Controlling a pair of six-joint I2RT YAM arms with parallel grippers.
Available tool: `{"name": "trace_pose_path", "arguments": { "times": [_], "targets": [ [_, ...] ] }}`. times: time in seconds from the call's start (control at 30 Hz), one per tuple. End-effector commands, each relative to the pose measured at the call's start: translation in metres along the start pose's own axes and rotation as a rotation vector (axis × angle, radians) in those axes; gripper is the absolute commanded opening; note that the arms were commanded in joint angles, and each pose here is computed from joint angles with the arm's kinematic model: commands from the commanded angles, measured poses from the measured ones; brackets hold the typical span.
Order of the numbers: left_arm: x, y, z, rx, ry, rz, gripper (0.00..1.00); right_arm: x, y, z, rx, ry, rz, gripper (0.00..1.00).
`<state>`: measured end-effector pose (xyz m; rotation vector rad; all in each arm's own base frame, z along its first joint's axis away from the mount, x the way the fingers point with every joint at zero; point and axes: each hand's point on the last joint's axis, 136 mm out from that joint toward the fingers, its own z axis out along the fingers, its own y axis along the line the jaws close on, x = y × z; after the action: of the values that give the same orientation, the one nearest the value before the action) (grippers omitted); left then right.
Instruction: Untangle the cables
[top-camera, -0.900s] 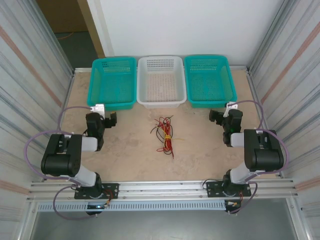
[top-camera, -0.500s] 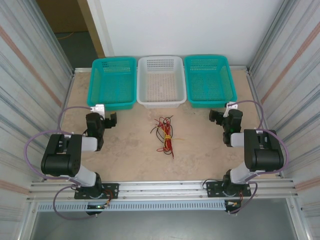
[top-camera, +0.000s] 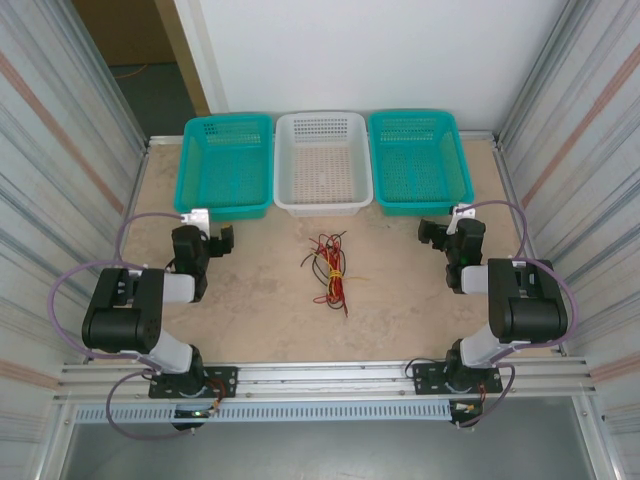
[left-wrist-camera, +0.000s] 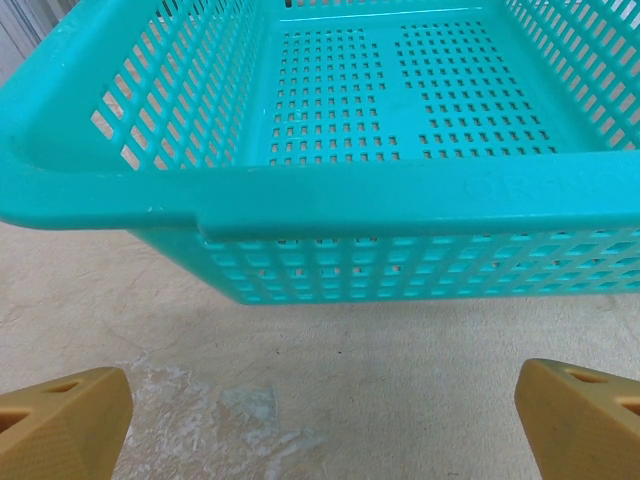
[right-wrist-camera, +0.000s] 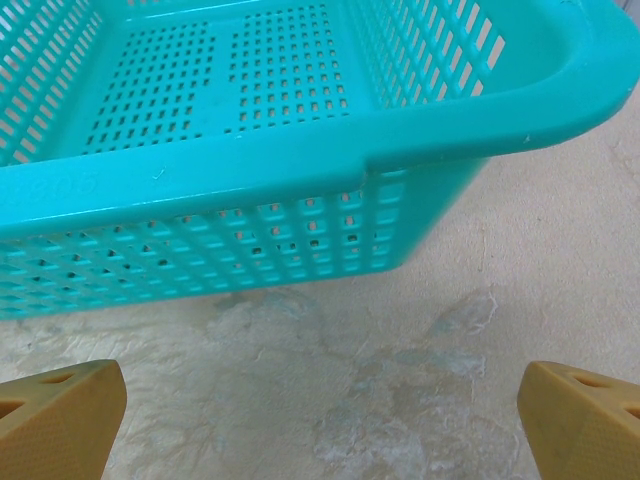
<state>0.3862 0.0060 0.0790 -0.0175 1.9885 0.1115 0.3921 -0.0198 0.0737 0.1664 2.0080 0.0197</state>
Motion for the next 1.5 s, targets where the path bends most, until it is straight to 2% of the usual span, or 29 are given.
{"name": "trace_pose_path", "arguments": {
  "times": [0.0,0.23,0.3,0.33,0.4,0.47,0.53,0.63,0.67,0.73,0.8,0.87,0.93,1.0,1.07,1.13,1.2,1.23,1.33,1.4,1.47],
  "targets": [
    [-0.016,0.001,0.001,0.006,-0.039,-0.001,0.99,-0.008,0.001,-0.001,-0.007,-0.025,-0.017,0.99],
    [-0.015,0.001,0.001,0.005,-0.039,-0.001,0.99,-0.008,0.001,-0.001,-0.008,-0.026,-0.017,0.99],
    [-0.025,0.008,-0.001,-0.04,-0.059,-0.007,0.99,-0.018,-0.006,-0.004,0.058,-0.033,-0.01,0.99],
    [-0.026,0.007,-0.004,-0.041,-0.034,-0.002,0.99,-0.024,-0.011,-0.007,0.102,-0.01,-0.004,0.99],
    [-0.039,0.011,-0.015,-0.139,0.051,0.061,0.98,-0.035,-0.019,-0.018,0.168,0.043,0.04,0.99],
    [-0.046,0.014,-0.027,-0.218,0.125,0.104,0.98,-0.042,-0.021,-0.038,0.217,0.04,0.061,0.99],
    [-0.042,0.015,-0.043,-0.24,0.224,0.069,0.99,-0.047,-0.024,-0.066,0.28,0.004,0.09,0.99],
    [-0.039,0.021,-0.076,-0.294,0.358,-0.052,0.99,-0.041,-0.035,-0.113,0.366,0.018,0.233,0.99],
    [-0.037,0.02,-0.086,-0.288,0.396,-0.091,0.99,-0.034,-0.04,-0.129,0.405,0.059,0.316,0.99],
    [-0.037,0.013,-0.107,-0.248,0.476,-0.167,0.99,-0.026,-0.035,-0.157,0.404,0.148,0.449,0.99],
    [-0.036,-0.004,-0.125,-0.167,0.547,-0.234,0.99,-0.016,-0.021,-0.174,0.344,0.219,0.586,0.99],
    [-0.037,-0.028,-0.143,-0.066,0.587,-0.281,0.95,0.009,-0.015,-0.19,0.352,0.279,0.813,0.99],
    [-0.044,-0.051,-0.159,0.013,0.592,-0.299,0.93,0.006,0.023,-0.175,0.106,0.308,0.797,0.99],
    [-0.055,-0.077,-0.172,0.1,0.572,-0.284,0.93,0.022,0.031,-0.179,0.191,0.449,0.731,0.99],
    [-0.065,-0.102,-0.183,0.182,0.564,-0.253,0.92,0.022,0.052,-0.185,0.247,0.554,0.488,0.99],
    [-0.07,-0.12,-0.189,0.235,0.57,-0.231,0.91,0.006,0.092,-0.188,0.196,0.562,0.25,0.99],
    [-0.072,-0.134,-0.193,0.284,0.581,-0.231,0.9,0.004,0.144,-0.19,0.067,0.562,0.086,0.99],
    [-0.073,-0.139,-0.194,0.307,0.586,-0.243,0.9,0.009,0.175,-0.191,-0.043,0.588,0.044,0.99],
    [-0.077,-0.15,-0.194,0.359,0.58,-0.29,0.89,0.026,0.252,-0.191,-0.346,0.683,0.082,0.99],
    [-0.077,-0.158,-0.195,0.396,0.588,-0.312,0.89,0.04,0.27,-0.183,-0.367,0.741,0.073,0.99],
    [-0.075,-0.163,-0.196,0.416,0.609,-0.326,0.89,0.058,0.278,-0.174,-0.34,0.809,0.045,0.95]
  ]
}}
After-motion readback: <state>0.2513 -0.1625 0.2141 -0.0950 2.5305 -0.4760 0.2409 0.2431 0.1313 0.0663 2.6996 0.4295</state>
